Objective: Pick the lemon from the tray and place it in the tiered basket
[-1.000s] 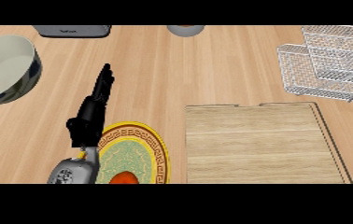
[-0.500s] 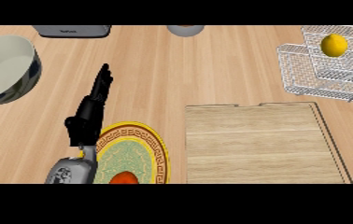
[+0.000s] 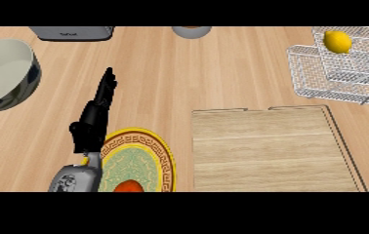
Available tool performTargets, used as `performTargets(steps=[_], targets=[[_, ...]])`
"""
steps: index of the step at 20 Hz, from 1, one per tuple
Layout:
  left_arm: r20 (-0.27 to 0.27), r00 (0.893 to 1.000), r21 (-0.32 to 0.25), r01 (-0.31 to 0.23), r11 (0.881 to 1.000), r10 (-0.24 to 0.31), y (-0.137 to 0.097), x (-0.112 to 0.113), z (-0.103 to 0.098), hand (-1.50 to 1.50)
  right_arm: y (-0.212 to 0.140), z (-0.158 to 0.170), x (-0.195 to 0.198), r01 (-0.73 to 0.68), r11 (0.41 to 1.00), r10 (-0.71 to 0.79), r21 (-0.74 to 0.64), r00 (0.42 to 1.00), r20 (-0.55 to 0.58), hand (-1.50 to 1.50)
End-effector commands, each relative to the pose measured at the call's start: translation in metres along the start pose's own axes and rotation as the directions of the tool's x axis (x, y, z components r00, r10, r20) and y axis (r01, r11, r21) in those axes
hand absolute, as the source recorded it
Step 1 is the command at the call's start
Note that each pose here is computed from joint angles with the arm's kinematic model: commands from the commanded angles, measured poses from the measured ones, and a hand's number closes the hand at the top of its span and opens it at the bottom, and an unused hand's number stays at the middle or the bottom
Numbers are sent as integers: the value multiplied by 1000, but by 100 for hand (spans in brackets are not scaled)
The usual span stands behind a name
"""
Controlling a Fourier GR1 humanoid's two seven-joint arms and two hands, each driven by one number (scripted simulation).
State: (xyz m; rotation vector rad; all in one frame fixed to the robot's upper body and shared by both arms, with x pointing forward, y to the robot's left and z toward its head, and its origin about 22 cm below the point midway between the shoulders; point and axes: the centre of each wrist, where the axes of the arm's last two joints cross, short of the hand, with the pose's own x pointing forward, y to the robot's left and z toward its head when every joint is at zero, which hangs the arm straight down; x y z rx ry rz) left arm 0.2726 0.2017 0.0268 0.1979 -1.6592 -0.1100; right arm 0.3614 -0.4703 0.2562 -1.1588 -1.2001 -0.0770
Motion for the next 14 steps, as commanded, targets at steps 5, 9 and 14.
performTargets(steps=[5, 9, 14], targets=[[-9, 1000, 28, -5, 1000, 5, 16, -3, 1, 0, -91, -1, -86, 211, 968, -227, -135, 966, -120, -150], [-7, 1000, 39, 5, 999, -5, 22, 6, -9, 0, -147, 14, -136, 239, 963, -251, -126, 964, -90, -150], [-24, 1000, 36, -14, 999, 15, 22, 2, 7, 0, -189, 50, -211, 299, 950, -307, -87, 947, -91, -150]])
